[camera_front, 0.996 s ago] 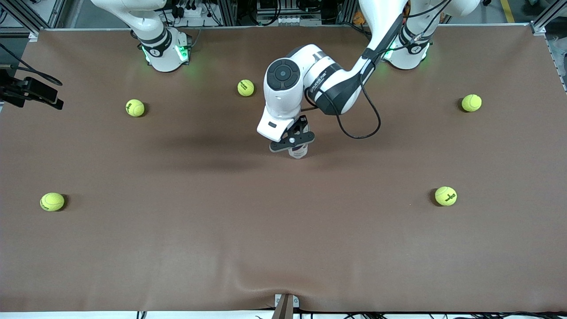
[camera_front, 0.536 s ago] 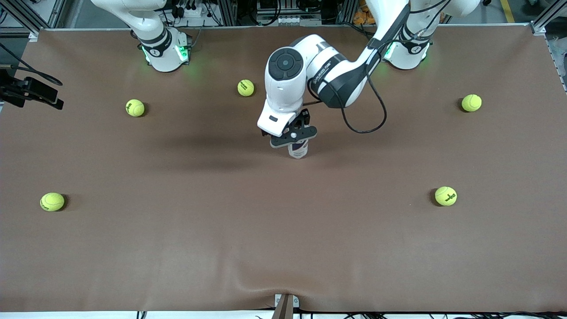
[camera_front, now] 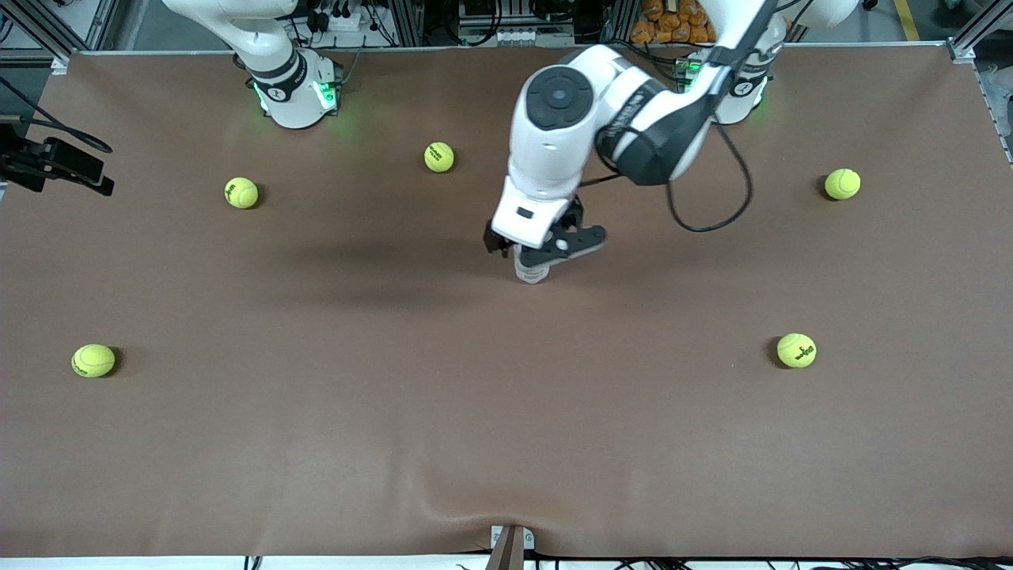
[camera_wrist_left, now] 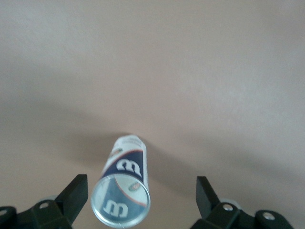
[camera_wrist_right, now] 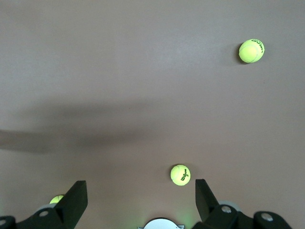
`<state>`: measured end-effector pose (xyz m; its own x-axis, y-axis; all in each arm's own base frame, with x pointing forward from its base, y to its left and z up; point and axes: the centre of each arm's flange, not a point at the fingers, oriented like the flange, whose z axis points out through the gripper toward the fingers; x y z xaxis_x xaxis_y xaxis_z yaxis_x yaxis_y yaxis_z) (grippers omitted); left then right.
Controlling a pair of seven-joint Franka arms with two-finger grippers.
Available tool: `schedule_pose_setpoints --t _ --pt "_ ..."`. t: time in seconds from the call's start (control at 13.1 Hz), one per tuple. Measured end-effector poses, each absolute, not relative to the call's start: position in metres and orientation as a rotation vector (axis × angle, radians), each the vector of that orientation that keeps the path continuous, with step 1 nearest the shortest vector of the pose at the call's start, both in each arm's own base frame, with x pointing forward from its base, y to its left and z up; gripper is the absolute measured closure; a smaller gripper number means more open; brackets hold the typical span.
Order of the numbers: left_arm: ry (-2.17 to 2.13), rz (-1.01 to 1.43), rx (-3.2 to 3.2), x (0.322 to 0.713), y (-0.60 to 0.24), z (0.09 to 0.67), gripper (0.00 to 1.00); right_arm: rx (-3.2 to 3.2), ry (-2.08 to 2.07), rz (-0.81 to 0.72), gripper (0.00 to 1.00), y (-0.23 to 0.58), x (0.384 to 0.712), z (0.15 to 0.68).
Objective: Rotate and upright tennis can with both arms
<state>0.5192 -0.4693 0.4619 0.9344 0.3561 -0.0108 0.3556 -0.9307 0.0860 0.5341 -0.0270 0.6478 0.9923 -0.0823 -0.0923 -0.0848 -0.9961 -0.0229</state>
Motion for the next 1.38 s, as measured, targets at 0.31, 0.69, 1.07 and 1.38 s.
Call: schedule_pose_setpoints --t 0.31,0.69,1.07,1.38 --pt "0.509 0.038 3.007 0.550 -0.420 0.486 0.00 -3.109 0.130 0.142 0.00 -0.027 0.534 0.648" --pt "0.469 0.055 3.019 0.581 -0.361 0.504 0.00 -3.109 0.130 0.141 0.00 -0.027 0.534 0.648" --pt "0.455 0.013 2.974 0.614 -0.285 0.518 0.00 -3.109 0.129 0.140 0.00 -0.026 0.534 0.648" --pt "0.376 -0.006 2.989 0.624 -0.220 0.541 0.00 -3.109 0.128 0.140 0.00 -0.026 0.534 0.648"
